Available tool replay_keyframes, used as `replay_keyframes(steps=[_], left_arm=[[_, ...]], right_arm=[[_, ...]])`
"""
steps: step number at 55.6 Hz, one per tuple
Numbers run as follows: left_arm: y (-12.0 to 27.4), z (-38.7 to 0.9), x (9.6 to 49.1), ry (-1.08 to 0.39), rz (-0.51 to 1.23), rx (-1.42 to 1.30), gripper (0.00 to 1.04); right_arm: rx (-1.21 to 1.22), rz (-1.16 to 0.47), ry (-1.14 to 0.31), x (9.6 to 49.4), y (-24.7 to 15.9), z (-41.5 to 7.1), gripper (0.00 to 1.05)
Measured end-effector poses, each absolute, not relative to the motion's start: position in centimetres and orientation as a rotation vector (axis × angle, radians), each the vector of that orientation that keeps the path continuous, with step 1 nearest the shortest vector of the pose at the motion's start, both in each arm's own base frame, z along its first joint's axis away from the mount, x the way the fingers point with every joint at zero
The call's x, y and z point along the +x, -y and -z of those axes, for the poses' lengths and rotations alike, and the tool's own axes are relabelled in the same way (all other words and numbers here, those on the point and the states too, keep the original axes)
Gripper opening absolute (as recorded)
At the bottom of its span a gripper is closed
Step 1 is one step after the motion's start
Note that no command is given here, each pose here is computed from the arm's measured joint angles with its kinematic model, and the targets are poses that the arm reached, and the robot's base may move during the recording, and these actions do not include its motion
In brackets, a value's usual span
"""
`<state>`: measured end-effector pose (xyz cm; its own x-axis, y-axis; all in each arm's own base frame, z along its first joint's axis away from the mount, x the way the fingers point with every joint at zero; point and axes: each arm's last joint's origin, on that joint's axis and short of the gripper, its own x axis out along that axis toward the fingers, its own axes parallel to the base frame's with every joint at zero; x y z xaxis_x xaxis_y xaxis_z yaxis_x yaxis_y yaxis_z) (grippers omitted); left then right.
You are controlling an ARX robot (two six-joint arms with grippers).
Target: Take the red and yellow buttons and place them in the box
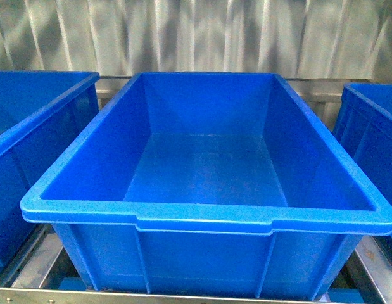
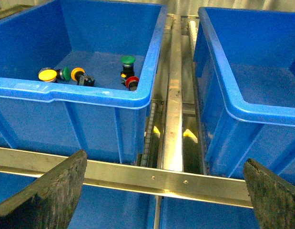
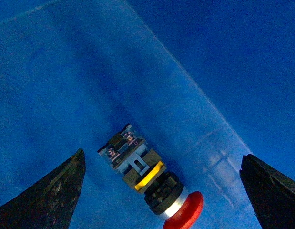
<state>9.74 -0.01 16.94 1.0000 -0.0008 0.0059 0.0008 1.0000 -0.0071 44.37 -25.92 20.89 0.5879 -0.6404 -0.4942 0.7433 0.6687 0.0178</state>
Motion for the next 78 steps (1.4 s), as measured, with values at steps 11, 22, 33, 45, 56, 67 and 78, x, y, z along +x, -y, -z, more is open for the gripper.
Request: replay_keyframes(steps=[11, 22, 33, 45, 56, 67, 78], left_arm=[[0.0, -16.9, 9.7, 0.006, 0.001, -0.007, 0.97], [0.0, -16.9, 9.7, 0.006, 0.001, -0.007, 0.97], [0.0, -16.9, 9.7, 0.006, 0.001, -0.007, 0.97], [0.0, -16.9, 9.7, 0.006, 0.001, -0.007, 0.97], [0.0, -16.9, 9.7, 0.006, 0.001, -0.007, 0.97], [0.0, -16.9, 9.7, 0.006, 0.001, -0.007, 0.97], [0.0, -16.9, 9.7, 0.006, 0.001, -0.007, 0.97]], right_arm=[[0.248, 0.738, -0.371, 41.1, 22.9, -25.0, 0.98], [0.294, 0.646, -0.268, 33.9, 16.9, -29.5, 0.98], [0.299, 0.571, -0.246, 26.0, 9.5, -30.2, 0.98], [0.306, 0.491, -0.189, 20.6, 2.7, -30.6, 0.98], [0.165, 0.054, -0.010, 16.9, 0.1, -28.7, 0.76], [0.033, 0.004, -0.012, 13.3, 0.0, -23.3, 0.41], [0.010, 0.003, -0.017, 11.1, 0.0, -19.7, 0.08]])
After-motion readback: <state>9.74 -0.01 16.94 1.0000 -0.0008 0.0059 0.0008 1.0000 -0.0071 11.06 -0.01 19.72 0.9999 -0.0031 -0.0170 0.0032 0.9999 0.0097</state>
